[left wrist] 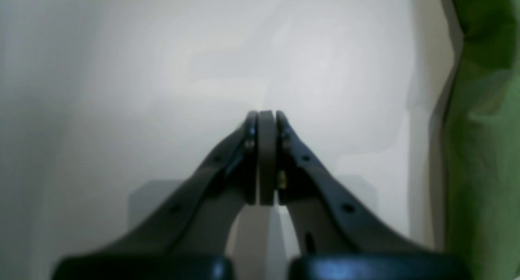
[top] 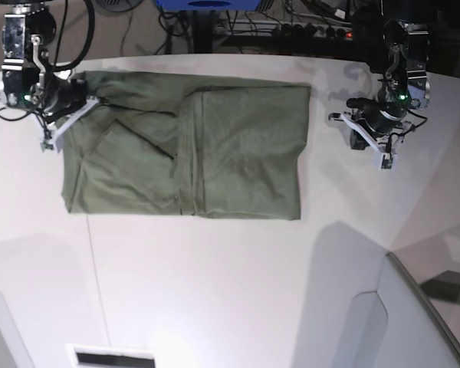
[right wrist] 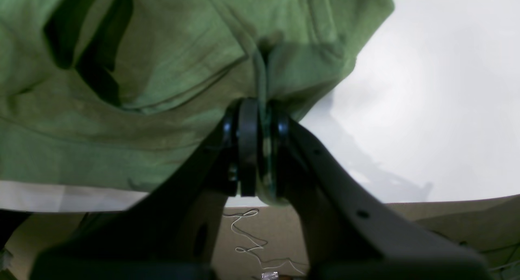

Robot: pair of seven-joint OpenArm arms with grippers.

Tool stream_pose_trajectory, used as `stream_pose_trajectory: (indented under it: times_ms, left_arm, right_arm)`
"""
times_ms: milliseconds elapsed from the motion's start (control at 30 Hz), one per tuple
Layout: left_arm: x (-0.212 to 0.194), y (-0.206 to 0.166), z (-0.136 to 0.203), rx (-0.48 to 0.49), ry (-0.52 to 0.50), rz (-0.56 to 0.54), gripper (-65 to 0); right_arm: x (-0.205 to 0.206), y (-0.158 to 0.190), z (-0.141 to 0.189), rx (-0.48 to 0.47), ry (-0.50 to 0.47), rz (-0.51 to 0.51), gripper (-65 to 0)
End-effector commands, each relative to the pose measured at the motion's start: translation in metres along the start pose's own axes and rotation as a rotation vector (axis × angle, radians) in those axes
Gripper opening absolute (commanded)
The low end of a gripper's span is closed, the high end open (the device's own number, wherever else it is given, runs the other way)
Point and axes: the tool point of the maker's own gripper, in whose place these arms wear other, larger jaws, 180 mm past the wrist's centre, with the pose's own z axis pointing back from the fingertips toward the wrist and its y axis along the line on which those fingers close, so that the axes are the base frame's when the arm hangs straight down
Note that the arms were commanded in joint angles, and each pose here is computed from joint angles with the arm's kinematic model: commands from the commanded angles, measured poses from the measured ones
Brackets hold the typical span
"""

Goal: Layout the t-shirt on the table in an organized manner, then fold the t-shirt properly
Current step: 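Pull the grasped edge with the right gripper to straighten the shirt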

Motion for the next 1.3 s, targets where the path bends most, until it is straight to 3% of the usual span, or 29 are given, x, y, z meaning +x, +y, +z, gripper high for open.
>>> stream_pose_trajectory:
  times_ms: [0,67,233,433,533,633,867,967,1267]
  left_arm:
    - [0.015,0.008,0.002,0.015,-0.043,-0.010,-65.0]
    - [0.015,0.008,0.002,0.015,-0.043,-0.010,-65.0]
    - [0.015,0.008,0.002,0.015,-0.043,-0.010,-65.0]
    - [0.015,0.008,0.002,0.015,-0.043,-0.010,-65.0]
    - [0.015,0.008,0.002,0.015,-0.043,-0.010,-65.0]
    - [0.015,0.008,0.002,0.015,-0.043,-0.010,-65.0]
    - [0.015,0.008,0.002,0.015,-0.043,-0.010,-65.0]
    - [0.015,0.008,0.002,0.015,-0.043,-0.010,-65.0]
    - [0.015,0.008,0.002,0.015,-0.043,-0.010,-65.0]
  right_arm:
    - [0.012,-0.004,0.005,-0.012,-0.031,0.005,-59.3]
    - [0.012,-0.003,0.006,-0.011,-0.012,0.006,-57.8]
    - [0.017,0.000,0.012,-0.009,-0.026,0.016,-43.4]
    - [0.023,0.002,0.016,-0.006,-0.046,0.023,-43.4]
    - [0.023,0.002,0.015,-0.005,-0.043,0.023,-45.9]
    - [0.022,0.002,0.015,-0.005,-0.040,0.023,-55.4]
    - [0.022,0.002,0.015,-0.006,-0.039,0.023,-58.2]
    - [0.022,0.002,0.015,-0.006,-0.037,0.021,-65.0]
    - [0.038,0.004,0.017,-0.002,-0.065,0.022,-65.0]
